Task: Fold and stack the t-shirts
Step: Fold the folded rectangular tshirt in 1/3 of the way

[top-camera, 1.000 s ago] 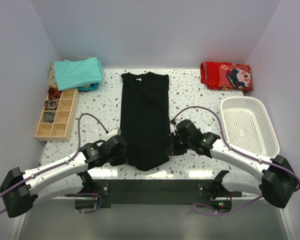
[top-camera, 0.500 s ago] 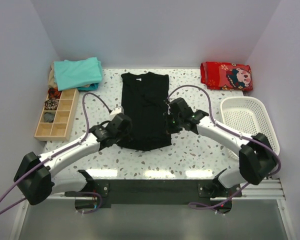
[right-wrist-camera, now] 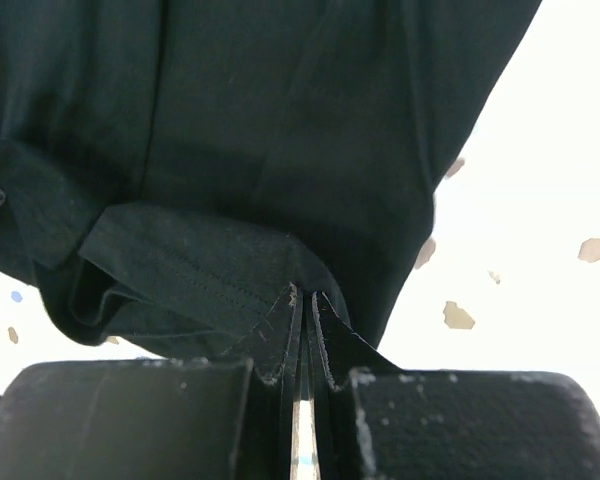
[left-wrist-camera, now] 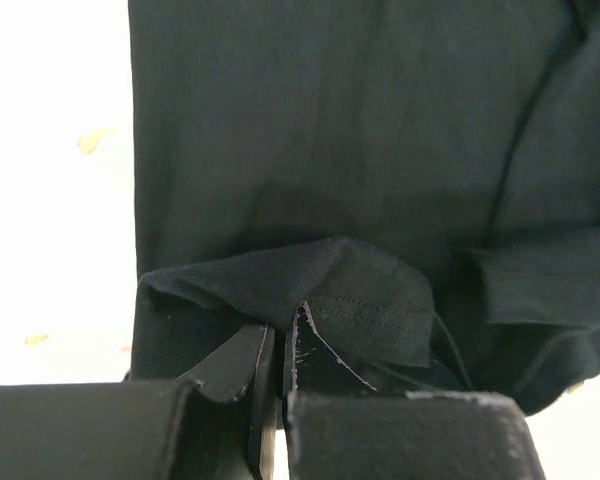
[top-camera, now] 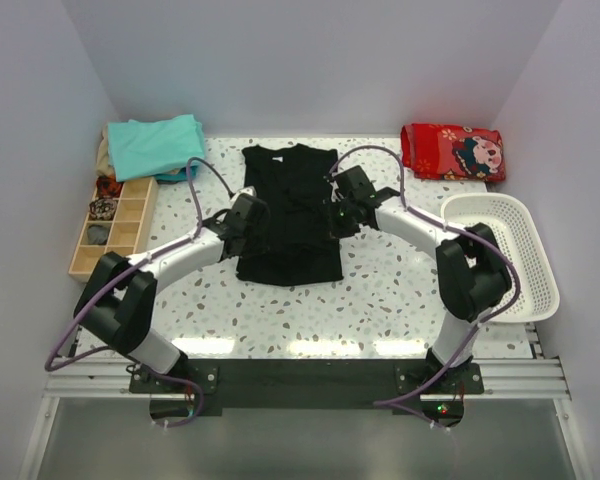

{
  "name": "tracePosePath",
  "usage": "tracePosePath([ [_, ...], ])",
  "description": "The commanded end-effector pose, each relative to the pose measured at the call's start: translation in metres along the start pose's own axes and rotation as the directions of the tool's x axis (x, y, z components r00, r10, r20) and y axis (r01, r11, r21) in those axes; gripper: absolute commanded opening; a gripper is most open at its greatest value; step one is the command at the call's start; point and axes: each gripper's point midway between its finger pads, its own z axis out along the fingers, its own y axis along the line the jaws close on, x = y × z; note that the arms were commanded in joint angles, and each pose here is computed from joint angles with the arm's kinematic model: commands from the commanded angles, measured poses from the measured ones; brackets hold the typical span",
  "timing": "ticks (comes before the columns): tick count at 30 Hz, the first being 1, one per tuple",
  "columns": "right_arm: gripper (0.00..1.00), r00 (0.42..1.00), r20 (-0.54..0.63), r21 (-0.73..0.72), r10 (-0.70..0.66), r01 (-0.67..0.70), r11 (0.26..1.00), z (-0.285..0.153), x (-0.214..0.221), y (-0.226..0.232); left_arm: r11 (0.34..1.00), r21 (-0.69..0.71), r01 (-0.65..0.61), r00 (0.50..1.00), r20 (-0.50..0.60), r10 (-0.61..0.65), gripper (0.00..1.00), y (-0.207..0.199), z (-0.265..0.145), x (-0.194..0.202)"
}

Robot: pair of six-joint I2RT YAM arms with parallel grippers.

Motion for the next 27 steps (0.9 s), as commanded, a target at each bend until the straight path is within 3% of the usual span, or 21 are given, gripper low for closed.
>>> tracePosePath([
  [1,0.00,0.999,0.024,0.025,-0.025,0.024,0.999,0.002,-0.021,-0.007,0.999,0.051,-0.019,0.997,0.078,0.014,0.00,-0.013,0.009,-0.037],
  [9,0.00,1.000,0.029,0.151,-0.009,0.005,0.988,0.007,-0.026,-0.032,0.997,0.064,-0.046,0.990,0.136,0.037,0.00,-0.013,0.023,-0.057],
  [18,0.02,0.991,0.135,0.232,0.008,-0.039,0.972,0.002,-0.045,-0.049,0.990,0.116,-0.077,0.968,0.246,0.047,0.01,-0.028,0.026,-0.087],
  [19,0.11,0.990,0.144,0.240,0.009,-0.043,0.970,0.002,-0.047,-0.051,0.992,0.100,-0.075,0.971,0.233,0.050,0.13,-0.024,0.031,-0.084],
  [20,0.27,0.987,0.162,0.245,-0.002,-0.038,0.969,0.001,-0.052,-0.052,0.994,0.086,-0.071,0.971,0.232,0.050,0.19,-0.021,0.033,-0.085],
  [21,0.28,0.982,0.190,0.273,-0.010,-0.043,0.961,-0.002,-0.057,-0.057,0.995,0.069,-0.065,0.971,0.236,0.047,0.23,-0.018,0.034,-0.088],
  [22,0.29,0.978,0.207,0.280,-0.022,-0.038,0.959,-0.003,-0.061,-0.058,0.997,0.056,-0.062,0.969,0.241,0.047,0.40,-0.014,0.035,-0.089],
  [25,0.45,0.960,0.269,0.336,-0.078,-0.018,0.942,-0.025,-0.081,-0.064,0.998,0.019,-0.052,0.964,0.262,0.046,0.75,-0.007,0.030,-0.099],
  [27,0.51,0.944,0.309,0.336,-0.112,0.002,0.942,-0.044,-0.093,-0.060,0.999,-0.014,-0.044,0.955,0.294,0.046,0.79,-0.002,0.023,-0.108],
])
